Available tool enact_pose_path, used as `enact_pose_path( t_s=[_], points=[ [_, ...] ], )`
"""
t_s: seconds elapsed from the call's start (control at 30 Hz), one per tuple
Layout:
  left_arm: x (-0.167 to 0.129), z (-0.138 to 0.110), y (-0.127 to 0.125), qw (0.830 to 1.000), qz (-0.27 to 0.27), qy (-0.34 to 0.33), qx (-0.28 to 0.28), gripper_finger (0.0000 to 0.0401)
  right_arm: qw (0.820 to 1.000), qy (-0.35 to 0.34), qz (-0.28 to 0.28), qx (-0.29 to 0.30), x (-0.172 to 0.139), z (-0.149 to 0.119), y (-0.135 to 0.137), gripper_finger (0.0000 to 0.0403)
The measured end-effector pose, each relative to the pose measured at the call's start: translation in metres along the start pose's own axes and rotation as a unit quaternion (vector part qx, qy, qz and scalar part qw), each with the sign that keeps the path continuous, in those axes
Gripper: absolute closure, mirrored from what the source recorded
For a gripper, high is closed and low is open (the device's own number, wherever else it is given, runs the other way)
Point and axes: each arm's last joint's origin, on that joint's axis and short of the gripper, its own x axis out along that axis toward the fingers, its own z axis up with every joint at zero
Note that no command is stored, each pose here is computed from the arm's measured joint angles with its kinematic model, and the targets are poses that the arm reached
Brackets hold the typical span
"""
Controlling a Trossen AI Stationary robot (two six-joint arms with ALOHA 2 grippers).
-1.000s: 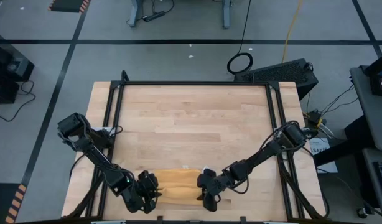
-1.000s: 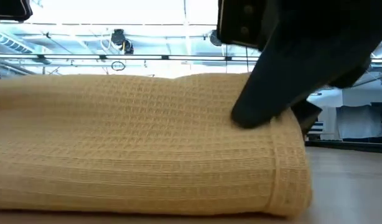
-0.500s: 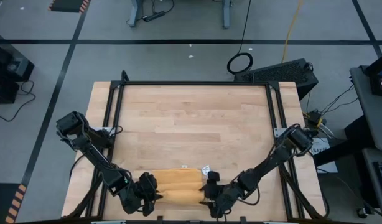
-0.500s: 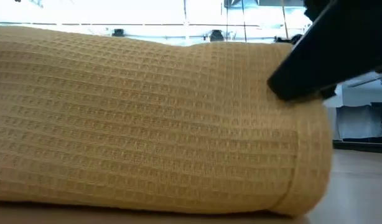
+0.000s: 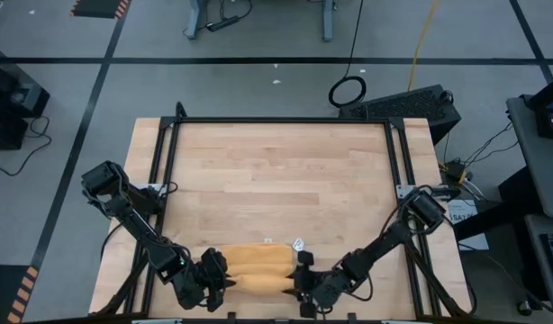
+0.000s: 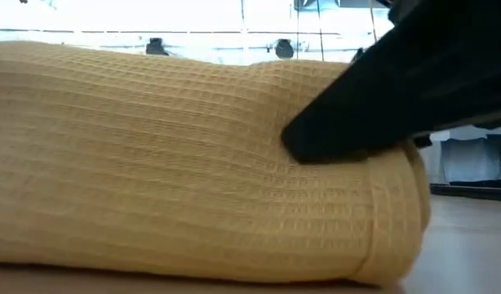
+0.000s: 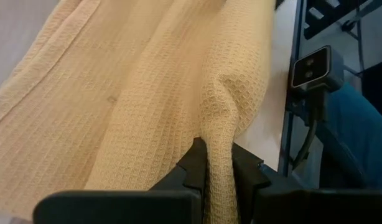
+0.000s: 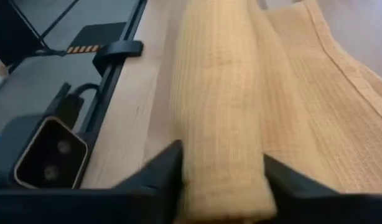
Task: Roll towel
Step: Roll the yellow towel
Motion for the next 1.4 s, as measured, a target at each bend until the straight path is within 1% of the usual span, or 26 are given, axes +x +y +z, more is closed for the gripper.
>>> enact_pose_path(
  t_s=[0.1,0.13,0.17,0.2,0.23,0.3,0.33,0.4,0.47,0.53,0.6,0.7,0.83,0.9,1.0,1.03,1.1,1.2,1.27,1.4],
  points=[
    [0.000,0.002,-0.005,1.000,-0.021,-0.013,-0.001,0.0364,1.000,0.002,0.010,0.020,-0.004,0.004,0.002,0.0331],
    [-0.001,0.002,-0.008,0.999,-0.038,-0.019,0.003,0.0364,0.999,0.007,0.021,0.028,-0.007,0.005,0.004,0.0360],
    [-0.002,0.003,-0.013,0.998,-0.056,-0.026,0.007,0.0364,0.999,0.013,0.030,0.036,-0.010,0.007,0.006,0.0380],
    [-0.003,0.005,-0.017,0.996,-0.075,-0.035,0.015,0.0364,0.998,0.015,0.035,0.044,-0.014,0.008,0.009,0.0389],
    [-0.004,0.006,-0.020,0.994,-0.092,-0.045,0.025,0.0364,0.998,0.017,0.036,0.055,-0.018,0.010,0.010,0.0388],
    [-0.005,0.008,-0.024,0.991,-0.106,-0.062,0.047,0.0364,0.995,0.021,0.033,0.087,-0.029,0.017,0.013,0.0384],
    [-0.004,0.011,-0.024,0.990,-0.099,-0.076,0.060,0.0364,0.994,0.023,0.024,0.102,-0.034,0.021,0.012,0.0385],
    [0.000,0.019,-0.019,0.989,-0.068,-0.104,0.083,0.0364,0.993,0.022,-0.012,0.113,-0.044,0.026,0.009,0.0392],
    [0.006,0.028,-0.008,0.986,-0.016,-0.123,0.108,0.0364,0.992,0.020,-0.065,0.108,-0.052,0.029,0.002,0.0397],
    [0.011,0.036,0.003,0.985,0.033,-0.126,0.116,0.0364,0.987,0.012,-0.110,0.113,-0.059,0.037,-0.008,0.0397],
    [0.015,0.044,0.014,0.982,0.070,-0.122,0.128,0.0364,0.984,0.003,-0.138,0.112,-0.064,0.044,-0.016,0.0397],
    [0.012,0.063,0.022,0.973,0.098,-0.132,0.159,0.0364,0.981,0.004,-0.168,0.099,-0.069,0.055,-0.030,0.0399],
    [-0.008,0.094,0.028,0.959,0.118,-0.173,0.192,0.0365,0.979,-0.005,-0.186,0.078,-0.083,0.080,-0.049,0.0400],
    [-0.025,0.107,0.029,0.944,0.140,-0.203,0.218,0.0371,0.977,-0.005,-0.206,0.049,-0.093,0.091,-0.059,0.0400],
    [-0.050,0.122,0.037,0.917,0.198,-0.234,0.254,0.0378,0.971,-0.010,-0.239,0.016,-0.112,0.108,-0.076,0.0401],
    [-0.057,0.126,0.040,0.914,0.207,-0.239,0.255,0.0379,0.968,-0.011,-0.250,0.011,-0.118,0.112,-0.081,0.0401],
    [-0.066,0.132,0.044,0.915,0.208,-0.243,0.244,0.0379,0.966,-0.013,-0.258,0.017,-0.124,0.119,-0.089,0.0401],
    [-0.065,0.132,0.043,0.936,0.159,-0.222,0.221,0.0379,0.968,-0.003,-0.250,0.026,-0.125,0.116,-0.087,0.0401],
    [-0.056,0.126,0.041,0.947,0.138,-0.198,0.211,0.0379,0.971,0.008,-0.238,0.034,-0.118,0.109,-0.081,0.0401],
    [-0.035,0.103,0.035,0.960,0.125,-0.161,0.189,0.0379,0.971,0.020,-0.233,0.051,-0.100,0.087,-0.066,0.0402]
  ],
)
